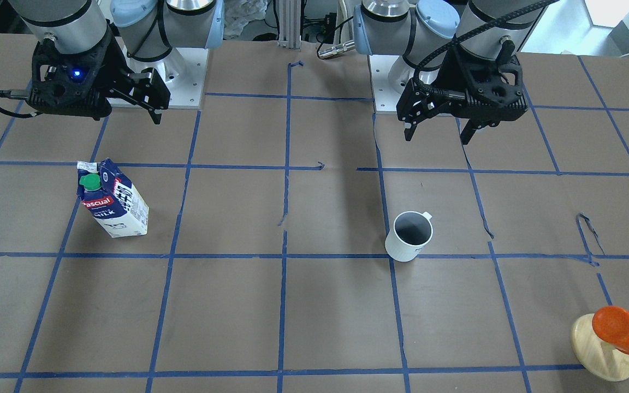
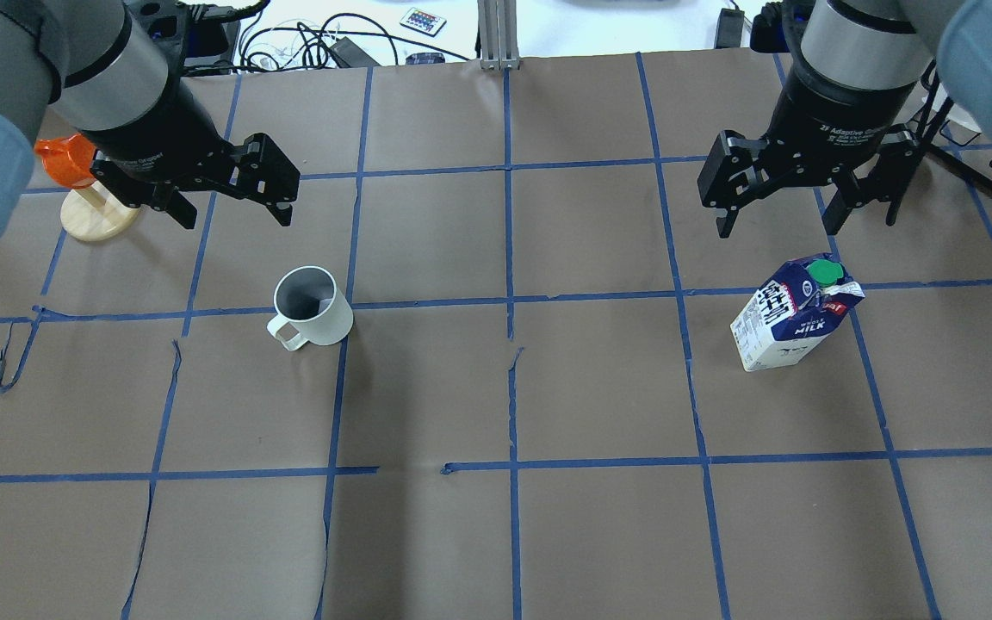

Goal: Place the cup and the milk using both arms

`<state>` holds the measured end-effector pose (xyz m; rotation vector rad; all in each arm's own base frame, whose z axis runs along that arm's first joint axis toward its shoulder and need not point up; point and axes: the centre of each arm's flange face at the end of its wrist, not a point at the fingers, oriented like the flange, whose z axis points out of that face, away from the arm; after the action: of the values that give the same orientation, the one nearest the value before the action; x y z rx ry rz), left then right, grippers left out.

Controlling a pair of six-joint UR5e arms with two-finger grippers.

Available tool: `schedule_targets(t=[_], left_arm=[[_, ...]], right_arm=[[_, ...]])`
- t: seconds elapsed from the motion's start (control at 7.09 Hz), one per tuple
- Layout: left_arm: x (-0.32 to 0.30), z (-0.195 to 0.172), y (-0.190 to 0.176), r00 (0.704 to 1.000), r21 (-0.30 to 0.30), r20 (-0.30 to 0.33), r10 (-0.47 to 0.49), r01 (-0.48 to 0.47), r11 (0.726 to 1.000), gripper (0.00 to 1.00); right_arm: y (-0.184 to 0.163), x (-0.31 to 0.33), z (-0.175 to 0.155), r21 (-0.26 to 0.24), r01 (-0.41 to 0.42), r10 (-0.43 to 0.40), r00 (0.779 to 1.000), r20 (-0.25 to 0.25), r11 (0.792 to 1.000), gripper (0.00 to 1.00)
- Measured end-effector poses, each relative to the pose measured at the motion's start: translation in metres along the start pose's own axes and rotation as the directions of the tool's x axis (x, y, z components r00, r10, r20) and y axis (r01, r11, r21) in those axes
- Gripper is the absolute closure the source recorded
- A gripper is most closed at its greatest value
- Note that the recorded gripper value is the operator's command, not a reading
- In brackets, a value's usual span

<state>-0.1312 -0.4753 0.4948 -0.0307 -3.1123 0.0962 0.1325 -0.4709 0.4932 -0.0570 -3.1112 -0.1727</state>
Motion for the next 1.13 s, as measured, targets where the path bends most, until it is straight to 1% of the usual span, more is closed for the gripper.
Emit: schedule_targets(t=[1.13], left_arm=[[-0.0021, 0.001, -0.0008, 1.0, -0.002, -0.001, -0.004, 0.004, 1.0, 0.0]], right_arm=[[0.0019, 0.0001, -0.0023, 0.007, 0.014, -0.014, 1.0, -0.009, 1.0, 0.0]])
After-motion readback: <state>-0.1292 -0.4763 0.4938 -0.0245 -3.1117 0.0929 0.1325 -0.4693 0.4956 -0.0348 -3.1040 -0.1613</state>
